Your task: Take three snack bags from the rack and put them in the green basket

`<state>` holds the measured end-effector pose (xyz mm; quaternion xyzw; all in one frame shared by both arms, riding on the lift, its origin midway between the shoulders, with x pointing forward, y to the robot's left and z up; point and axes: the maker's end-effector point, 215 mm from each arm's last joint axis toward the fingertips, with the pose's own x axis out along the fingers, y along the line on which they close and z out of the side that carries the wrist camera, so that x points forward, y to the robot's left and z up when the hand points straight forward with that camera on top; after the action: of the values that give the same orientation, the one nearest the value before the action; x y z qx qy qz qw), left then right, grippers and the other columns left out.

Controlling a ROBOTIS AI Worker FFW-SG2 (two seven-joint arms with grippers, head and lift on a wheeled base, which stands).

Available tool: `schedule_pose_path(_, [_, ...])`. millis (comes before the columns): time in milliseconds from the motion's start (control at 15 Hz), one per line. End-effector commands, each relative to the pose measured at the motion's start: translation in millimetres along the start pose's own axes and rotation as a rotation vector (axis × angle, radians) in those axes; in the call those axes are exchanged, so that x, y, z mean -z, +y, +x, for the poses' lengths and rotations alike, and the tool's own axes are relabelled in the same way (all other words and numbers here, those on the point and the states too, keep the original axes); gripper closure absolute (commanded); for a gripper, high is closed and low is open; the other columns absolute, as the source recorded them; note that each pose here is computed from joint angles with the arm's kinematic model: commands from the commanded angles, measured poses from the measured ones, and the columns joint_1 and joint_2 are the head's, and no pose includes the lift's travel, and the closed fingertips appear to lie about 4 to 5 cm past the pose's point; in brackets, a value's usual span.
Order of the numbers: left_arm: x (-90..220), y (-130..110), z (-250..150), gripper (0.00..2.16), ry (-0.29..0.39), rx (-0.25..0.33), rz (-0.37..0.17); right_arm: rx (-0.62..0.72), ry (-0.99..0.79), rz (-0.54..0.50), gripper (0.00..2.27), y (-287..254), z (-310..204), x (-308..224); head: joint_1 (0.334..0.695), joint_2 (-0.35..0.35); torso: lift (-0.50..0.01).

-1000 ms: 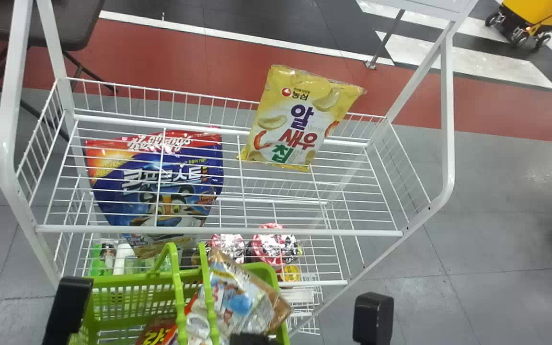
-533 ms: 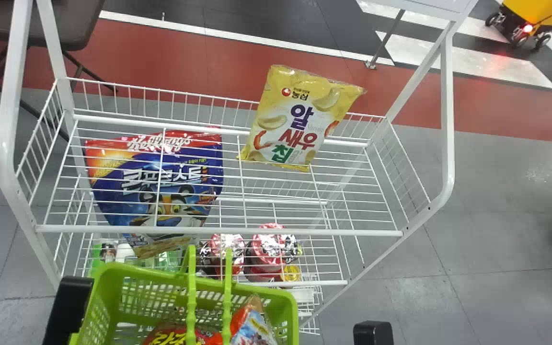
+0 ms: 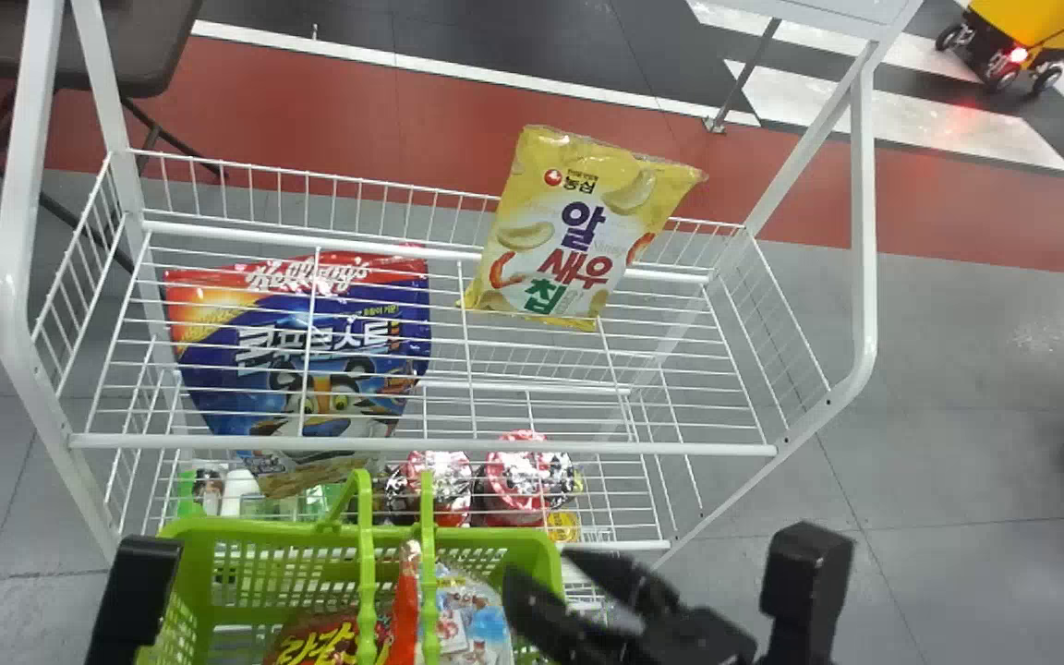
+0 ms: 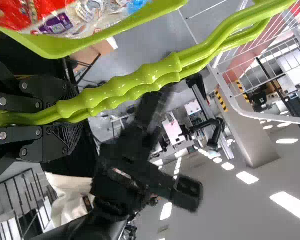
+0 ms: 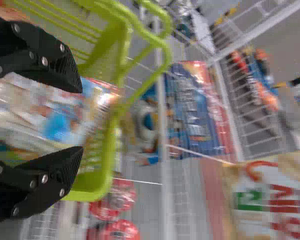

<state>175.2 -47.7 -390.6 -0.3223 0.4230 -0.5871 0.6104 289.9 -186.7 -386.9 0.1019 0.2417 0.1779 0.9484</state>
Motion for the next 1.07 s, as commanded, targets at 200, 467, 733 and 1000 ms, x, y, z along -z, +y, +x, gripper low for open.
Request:
schedule_pose_path(200, [1,-1,1,1.84,0.001,0.002,-0.002,0.103,-0.365,-0.201,0.06,23,-4,-97,0.695,-0.35,-0.014])
schedule_pose_path(467, [4,1,-2,1.84,0.01,-0.002,-0.001,0.14,-0.467,-0.172,0.06,52,-10,-113,0.695,-0.35,-0.014])
schedule_pose_path(733, [4,1,-5,1.84,0.026,0.0,0.009,0.181,-0.468,-0.115,0.06,51,-10,-96,0.695,-0.35,-0.014])
schedule_pose_path(1000, [10,-4,-8,1.84,0.026,0.012,-0.001,0.213,-0.468,-0.121,0.06,38,-12,-95,0.695,-0.35,-0.013])
